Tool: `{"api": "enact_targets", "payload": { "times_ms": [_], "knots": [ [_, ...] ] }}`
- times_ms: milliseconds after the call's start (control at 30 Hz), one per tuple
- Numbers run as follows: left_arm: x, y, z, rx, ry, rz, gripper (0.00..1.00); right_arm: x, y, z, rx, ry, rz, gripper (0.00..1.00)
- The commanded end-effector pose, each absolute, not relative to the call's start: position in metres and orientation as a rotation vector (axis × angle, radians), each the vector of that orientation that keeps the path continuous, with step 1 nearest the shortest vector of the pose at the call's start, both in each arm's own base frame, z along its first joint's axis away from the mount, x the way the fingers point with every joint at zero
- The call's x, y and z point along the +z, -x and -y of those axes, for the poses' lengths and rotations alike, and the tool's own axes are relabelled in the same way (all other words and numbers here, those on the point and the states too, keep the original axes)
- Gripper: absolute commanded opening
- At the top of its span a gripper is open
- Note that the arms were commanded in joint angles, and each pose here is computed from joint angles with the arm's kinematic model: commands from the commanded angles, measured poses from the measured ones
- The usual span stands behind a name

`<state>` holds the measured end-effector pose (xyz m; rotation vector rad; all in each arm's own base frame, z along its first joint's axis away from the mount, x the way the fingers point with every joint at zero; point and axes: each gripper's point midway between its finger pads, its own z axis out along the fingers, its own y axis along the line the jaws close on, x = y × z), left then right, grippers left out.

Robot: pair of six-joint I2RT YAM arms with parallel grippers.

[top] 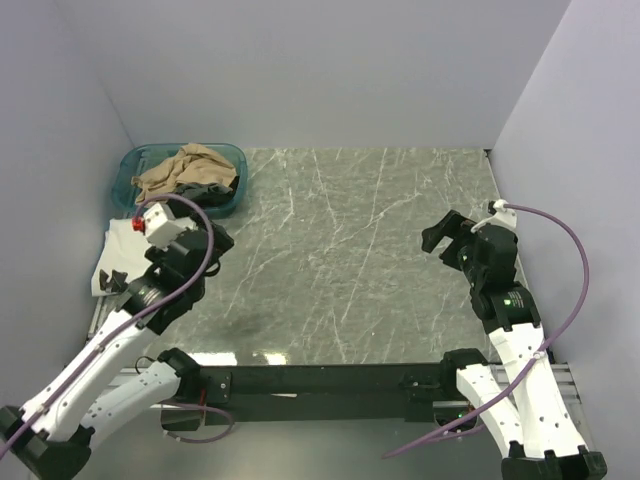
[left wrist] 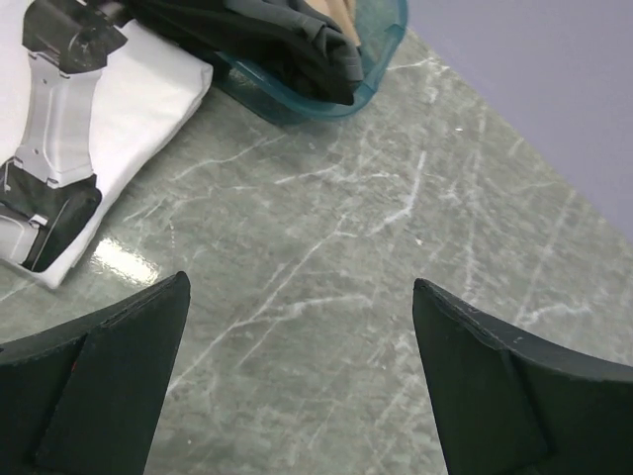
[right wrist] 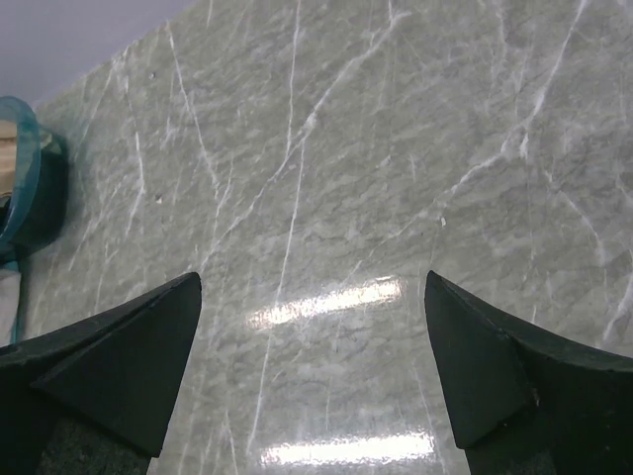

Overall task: Fold and stack the t-shirts
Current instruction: Grab the tshirt from the pile

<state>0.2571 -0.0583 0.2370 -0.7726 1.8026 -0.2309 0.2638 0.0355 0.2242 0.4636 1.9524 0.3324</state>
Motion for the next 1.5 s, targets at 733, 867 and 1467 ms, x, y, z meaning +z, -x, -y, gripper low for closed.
{"api": "enact_targets", "payload": {
  "times_ms": [733, 867, 1467],
  "knots": [
    [0.218, -0.588, -0.068, 0.106, 0.603, -2.012, 1.0, 0.239, -0.283, -0.009, 0.183, -0.529, -1.87, 0.99],
    [0.192, -0.62, -0.062, 0.078, 0.498, -2.051, 0.99, 0.237, -0.284, -0.006, 0.165, -0.529, -1.857, 0.99],
    [0.184, -0.653, -0.067, 0.076, 0.504, -1.948, 0.0, 0.233, -0.285, -0.004, 0.143, -0.521, -1.866, 0.98]
  ]
}}
